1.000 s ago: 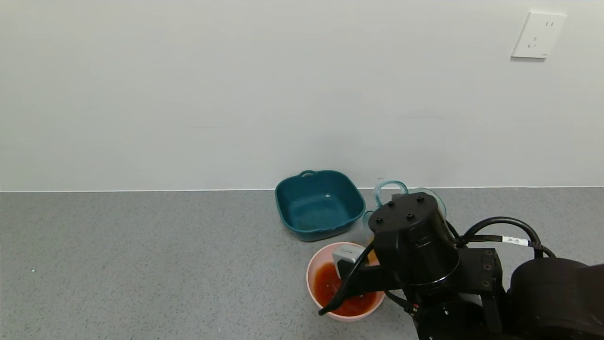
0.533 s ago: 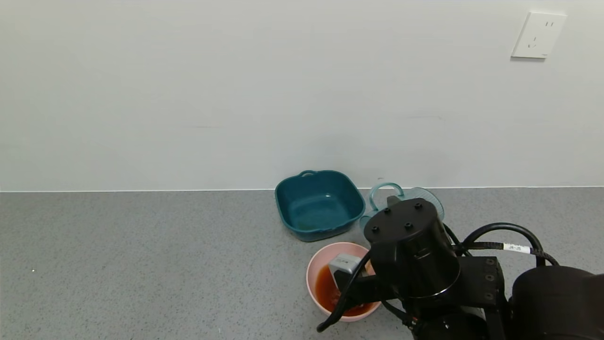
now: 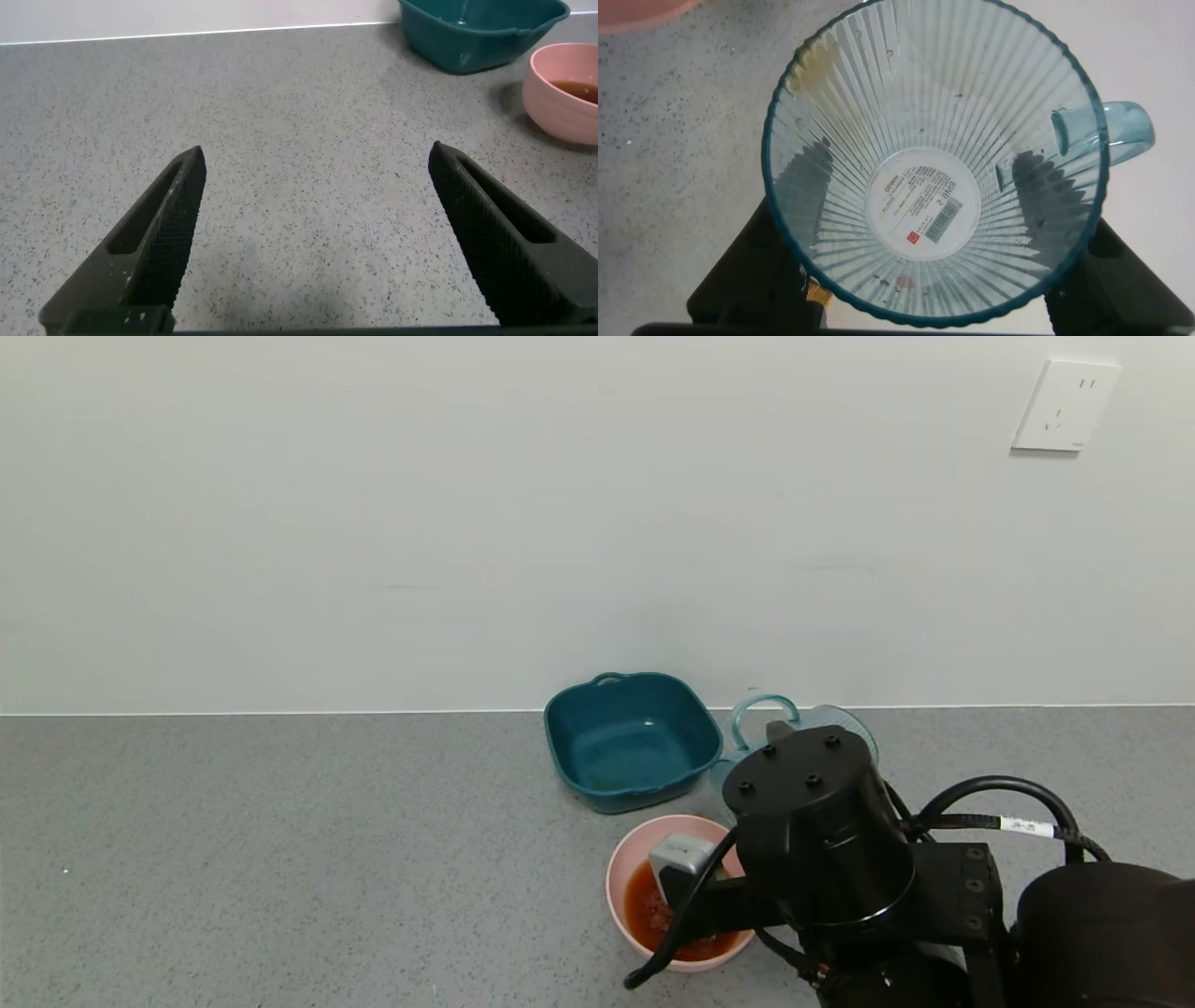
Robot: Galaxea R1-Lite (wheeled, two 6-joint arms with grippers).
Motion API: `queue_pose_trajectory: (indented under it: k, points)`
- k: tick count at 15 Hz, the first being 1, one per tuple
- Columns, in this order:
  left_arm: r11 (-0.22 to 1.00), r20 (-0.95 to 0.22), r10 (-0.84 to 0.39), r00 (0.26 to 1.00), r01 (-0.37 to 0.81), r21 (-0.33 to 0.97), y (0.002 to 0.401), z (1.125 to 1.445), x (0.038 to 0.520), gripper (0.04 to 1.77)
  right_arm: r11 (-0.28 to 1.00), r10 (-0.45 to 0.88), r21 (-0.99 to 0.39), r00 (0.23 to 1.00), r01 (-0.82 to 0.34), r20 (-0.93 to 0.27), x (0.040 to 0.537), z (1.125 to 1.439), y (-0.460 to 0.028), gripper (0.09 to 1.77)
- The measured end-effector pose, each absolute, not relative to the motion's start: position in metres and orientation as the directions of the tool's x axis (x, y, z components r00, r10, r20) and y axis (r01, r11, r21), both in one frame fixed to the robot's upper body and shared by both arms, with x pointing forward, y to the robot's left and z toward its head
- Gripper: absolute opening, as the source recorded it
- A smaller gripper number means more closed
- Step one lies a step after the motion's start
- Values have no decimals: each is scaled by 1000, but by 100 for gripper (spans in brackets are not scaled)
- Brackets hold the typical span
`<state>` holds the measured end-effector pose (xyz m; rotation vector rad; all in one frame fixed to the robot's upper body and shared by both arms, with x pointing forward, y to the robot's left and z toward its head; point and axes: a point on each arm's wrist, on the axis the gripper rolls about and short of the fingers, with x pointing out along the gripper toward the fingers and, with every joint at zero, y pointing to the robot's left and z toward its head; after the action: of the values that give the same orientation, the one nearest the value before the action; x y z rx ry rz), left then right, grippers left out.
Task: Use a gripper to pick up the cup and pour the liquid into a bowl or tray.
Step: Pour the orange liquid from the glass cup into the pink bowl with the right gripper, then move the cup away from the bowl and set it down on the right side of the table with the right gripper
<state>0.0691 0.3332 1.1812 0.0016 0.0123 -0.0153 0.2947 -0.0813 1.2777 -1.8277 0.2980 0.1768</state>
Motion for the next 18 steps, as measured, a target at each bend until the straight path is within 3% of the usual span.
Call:
queue_pose_trajectory:
  k: [9,18]
  points:
    - [1000,-12,-15,1000,15,2,333,1181,69,172,64,-60,-980,979,-189,-193,292,1294,-81,135]
    - [1000,-12,-15,1000,15,2,333,1181,69,172,432,-102,-889,971,-154,-218,286,1304,-156,135]
